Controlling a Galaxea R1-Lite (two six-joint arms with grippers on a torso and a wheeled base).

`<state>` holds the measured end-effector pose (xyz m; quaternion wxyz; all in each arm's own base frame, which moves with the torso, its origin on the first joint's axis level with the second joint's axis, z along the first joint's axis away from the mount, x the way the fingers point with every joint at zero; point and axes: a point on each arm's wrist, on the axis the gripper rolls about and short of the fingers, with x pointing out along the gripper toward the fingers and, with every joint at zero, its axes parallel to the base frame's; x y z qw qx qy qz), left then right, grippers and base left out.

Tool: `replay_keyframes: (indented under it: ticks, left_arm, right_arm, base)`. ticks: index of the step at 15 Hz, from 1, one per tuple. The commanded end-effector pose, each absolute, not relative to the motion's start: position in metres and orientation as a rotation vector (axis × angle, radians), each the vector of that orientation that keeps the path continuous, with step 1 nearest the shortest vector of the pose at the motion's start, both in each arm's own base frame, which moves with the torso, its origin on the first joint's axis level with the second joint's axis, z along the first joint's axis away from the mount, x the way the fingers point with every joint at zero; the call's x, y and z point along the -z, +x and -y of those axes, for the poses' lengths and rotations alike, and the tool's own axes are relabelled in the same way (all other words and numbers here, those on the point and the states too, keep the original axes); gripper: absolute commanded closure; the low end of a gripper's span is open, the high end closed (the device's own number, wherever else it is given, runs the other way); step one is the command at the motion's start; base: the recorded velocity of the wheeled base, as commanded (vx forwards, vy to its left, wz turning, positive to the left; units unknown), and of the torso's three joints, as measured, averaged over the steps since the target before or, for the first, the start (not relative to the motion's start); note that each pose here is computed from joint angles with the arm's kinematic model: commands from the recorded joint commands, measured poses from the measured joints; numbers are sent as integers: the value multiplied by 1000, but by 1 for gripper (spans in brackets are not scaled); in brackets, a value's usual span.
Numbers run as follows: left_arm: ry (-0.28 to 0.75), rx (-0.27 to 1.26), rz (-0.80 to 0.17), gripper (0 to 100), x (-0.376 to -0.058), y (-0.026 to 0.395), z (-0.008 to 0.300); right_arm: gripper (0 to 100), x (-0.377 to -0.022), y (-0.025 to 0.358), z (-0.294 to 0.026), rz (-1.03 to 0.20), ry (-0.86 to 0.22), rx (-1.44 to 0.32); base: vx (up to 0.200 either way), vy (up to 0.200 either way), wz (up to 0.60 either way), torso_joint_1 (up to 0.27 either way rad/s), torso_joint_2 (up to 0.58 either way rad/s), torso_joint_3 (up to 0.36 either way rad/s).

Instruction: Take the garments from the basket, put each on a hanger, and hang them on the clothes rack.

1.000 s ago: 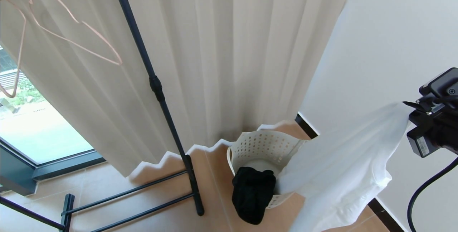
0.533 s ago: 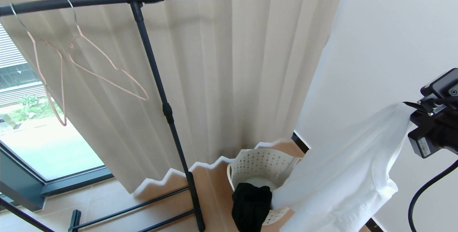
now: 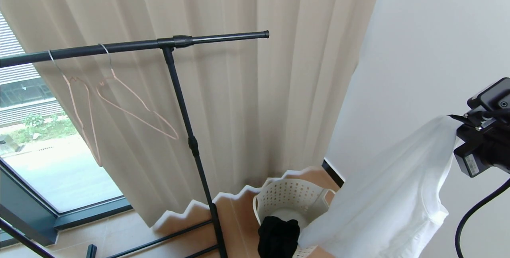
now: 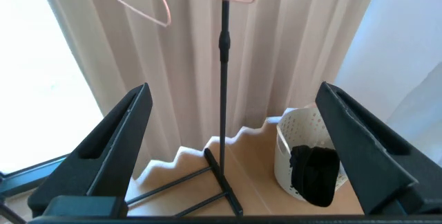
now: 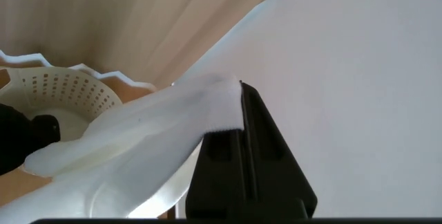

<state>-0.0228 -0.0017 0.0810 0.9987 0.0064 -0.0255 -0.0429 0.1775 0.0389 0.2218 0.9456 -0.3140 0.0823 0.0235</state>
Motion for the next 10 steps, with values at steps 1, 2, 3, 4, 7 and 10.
replay_keyframes:
  ticks: [1, 2, 3, 4, 7, 10]
  left_arm:
    - [13, 86, 53, 0, -81, -23, 2]
    - [13, 86, 53, 0, -81, -23, 2]
    - [13, 86, 54, 0, -81, -23, 2]
    - [13, 84, 54, 0, -81, -23, 2]
    - [14, 86, 53, 0, -81, -23, 2]
    - [13, 86, 53, 0, -81, -23, 2]
  right_arm:
    - [100, -221, 178, -39, -169, -641, -49]
    - [100, -221, 177, -39, -170, -641, -49]
    - [100, -221, 177, -39, -170, -641, -49]
    - [100, -220, 177, -39, -171, -641, -50]
    - [100, -220, 177, -39, -174, -642, -51]
    - [100, -219, 176, -39, -168, -640, -74]
  base:
    - [0, 0, 0, 217, -491, -276]
    - [0, 0, 0, 222, -442, -246]
    - [0, 0, 0, 188, -403, -222]
    - [0, 0, 0, 178, -398, -212]
    - [0, 0, 0, 170, -373, -206]
    - [0, 0, 0, 36, -75, -41]
